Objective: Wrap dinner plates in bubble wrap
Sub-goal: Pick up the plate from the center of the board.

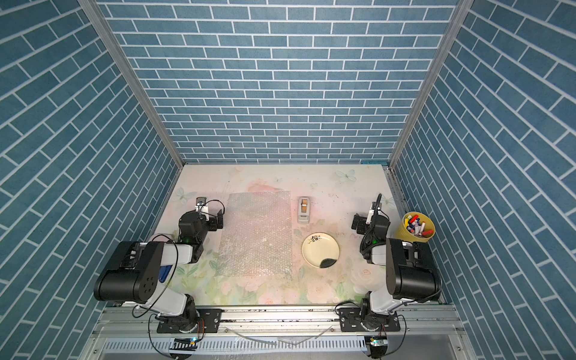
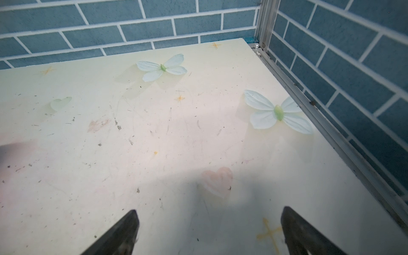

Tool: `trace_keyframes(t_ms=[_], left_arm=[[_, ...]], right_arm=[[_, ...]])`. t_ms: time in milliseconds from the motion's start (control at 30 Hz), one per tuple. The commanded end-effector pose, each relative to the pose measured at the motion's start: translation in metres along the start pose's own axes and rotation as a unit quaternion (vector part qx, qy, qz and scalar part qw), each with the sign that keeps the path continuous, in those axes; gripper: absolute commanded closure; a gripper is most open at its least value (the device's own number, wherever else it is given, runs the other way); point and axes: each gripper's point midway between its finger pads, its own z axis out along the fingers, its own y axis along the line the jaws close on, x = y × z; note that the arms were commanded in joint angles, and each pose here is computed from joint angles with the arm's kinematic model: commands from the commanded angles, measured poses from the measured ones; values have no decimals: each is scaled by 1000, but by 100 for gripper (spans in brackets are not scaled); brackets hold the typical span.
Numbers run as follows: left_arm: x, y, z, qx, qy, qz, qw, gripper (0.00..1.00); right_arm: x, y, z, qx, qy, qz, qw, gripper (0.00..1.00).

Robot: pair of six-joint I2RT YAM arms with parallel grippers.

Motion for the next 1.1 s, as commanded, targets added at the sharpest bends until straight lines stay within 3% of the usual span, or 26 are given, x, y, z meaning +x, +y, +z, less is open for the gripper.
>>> trace_keyframes(t_ms=[0, 333, 400, 467, 500, 533, 600, 633, 700, 833, 967, 1067], left_arm=[[-3, 0, 1, -3, 0, -1, 1000, 0], [-9, 0, -1, -1, -7, 3, 1000, 0], [-35, 5, -8, -22, 3, 5, 1000, 0], [-69, 30, -18, -124, 22, -6, 992, 0], [-91, 36, -26, -143, 10, -43, 989, 0], [-108, 29, -30, -115, 5, -94, 989, 0], [-121, -3, -34, -38, 33, -176, 983, 4], [-123, -30, -34, 7, 58, -200, 978, 10], [-115, -89, -41, 76, 104, -208, 970, 20], [-76, -209, -71, 210, 201, -219, 932, 38], [-40, -281, -101, 292, 275, -219, 889, 50], [-16, -307, -113, 307, 312, -216, 872, 55]], right_arm=[[-21, 4, 4, -6, -25, -20, 999, 1], [-26, 4, 4, -1, -23, -20, 1000, 1], [-47, 0, -5, 43, 11, -30, 999, 1], [-81, -12, -27, 122, 57, 38, 990, 1], [-84, -13, -43, 137, 107, 95, 980, 1], [-83, -9, -54, 135, 149, 118, 972, 1], [-53, -9, -65, 154, 213, 184, 947, 1], [-33, 5, -66, 108, 258, 224, 934, 5], [-5, 39, -74, 21, 312, 257, 915, 21], [37, 83, -112, -84, 368, 276, 884, 28], [64, 107, -143, -149, 432, 277, 845, 34], [73, 113, -152, -166, 446, 276, 835, 36]])
